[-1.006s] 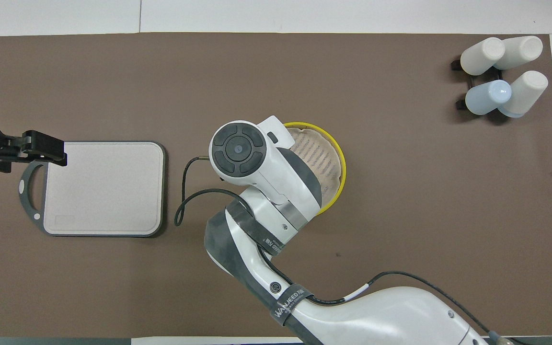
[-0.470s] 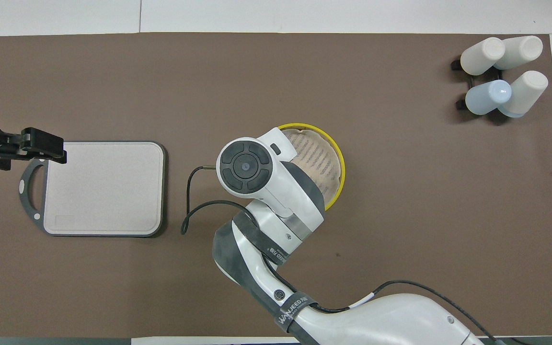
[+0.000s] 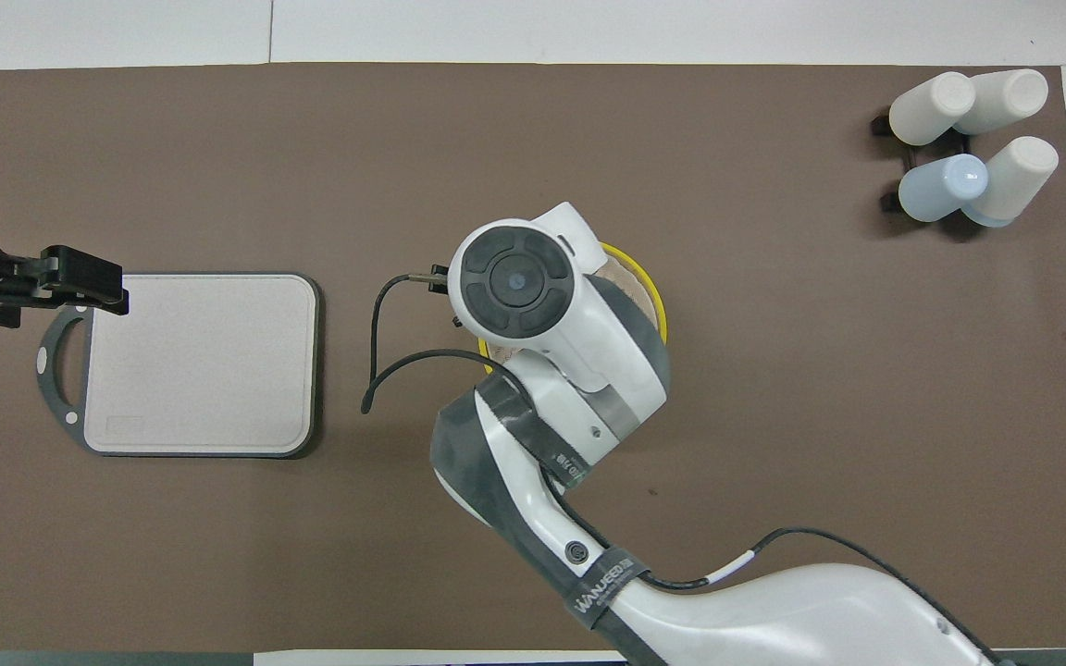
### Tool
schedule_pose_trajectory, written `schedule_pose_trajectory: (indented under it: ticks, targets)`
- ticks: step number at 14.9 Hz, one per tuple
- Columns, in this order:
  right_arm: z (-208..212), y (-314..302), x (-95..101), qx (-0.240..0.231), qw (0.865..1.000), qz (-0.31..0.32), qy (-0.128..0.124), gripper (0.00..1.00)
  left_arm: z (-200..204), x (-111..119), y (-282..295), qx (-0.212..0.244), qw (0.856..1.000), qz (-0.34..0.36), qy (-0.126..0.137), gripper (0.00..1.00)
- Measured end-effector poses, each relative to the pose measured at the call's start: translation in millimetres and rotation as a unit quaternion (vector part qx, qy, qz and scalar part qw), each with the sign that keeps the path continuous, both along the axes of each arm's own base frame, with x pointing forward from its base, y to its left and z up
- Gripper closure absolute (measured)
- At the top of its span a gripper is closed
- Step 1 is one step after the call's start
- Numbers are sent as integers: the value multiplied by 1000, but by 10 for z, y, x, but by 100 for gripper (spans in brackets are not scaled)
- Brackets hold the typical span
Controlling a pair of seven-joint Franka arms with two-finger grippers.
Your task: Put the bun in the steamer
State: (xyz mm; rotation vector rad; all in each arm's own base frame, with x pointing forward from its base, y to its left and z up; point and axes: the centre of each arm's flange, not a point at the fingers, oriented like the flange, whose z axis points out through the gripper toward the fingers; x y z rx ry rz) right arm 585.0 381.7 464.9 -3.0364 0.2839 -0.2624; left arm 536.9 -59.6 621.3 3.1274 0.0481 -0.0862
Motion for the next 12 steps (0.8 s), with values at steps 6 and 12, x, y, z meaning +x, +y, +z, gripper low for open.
schedule_pose_trajectory:
  ticks: [6, 12]
  targets:
    - [1176, -1393, -74, -43, 998, 8, 51, 0, 2, 5, -3, 0, 1000, -1, -2, 0]
    - [1805, -2853, -362, -55, 990, 78, 104, 0, 2, 6, -3, 0, 1000, -2, -2, 0]
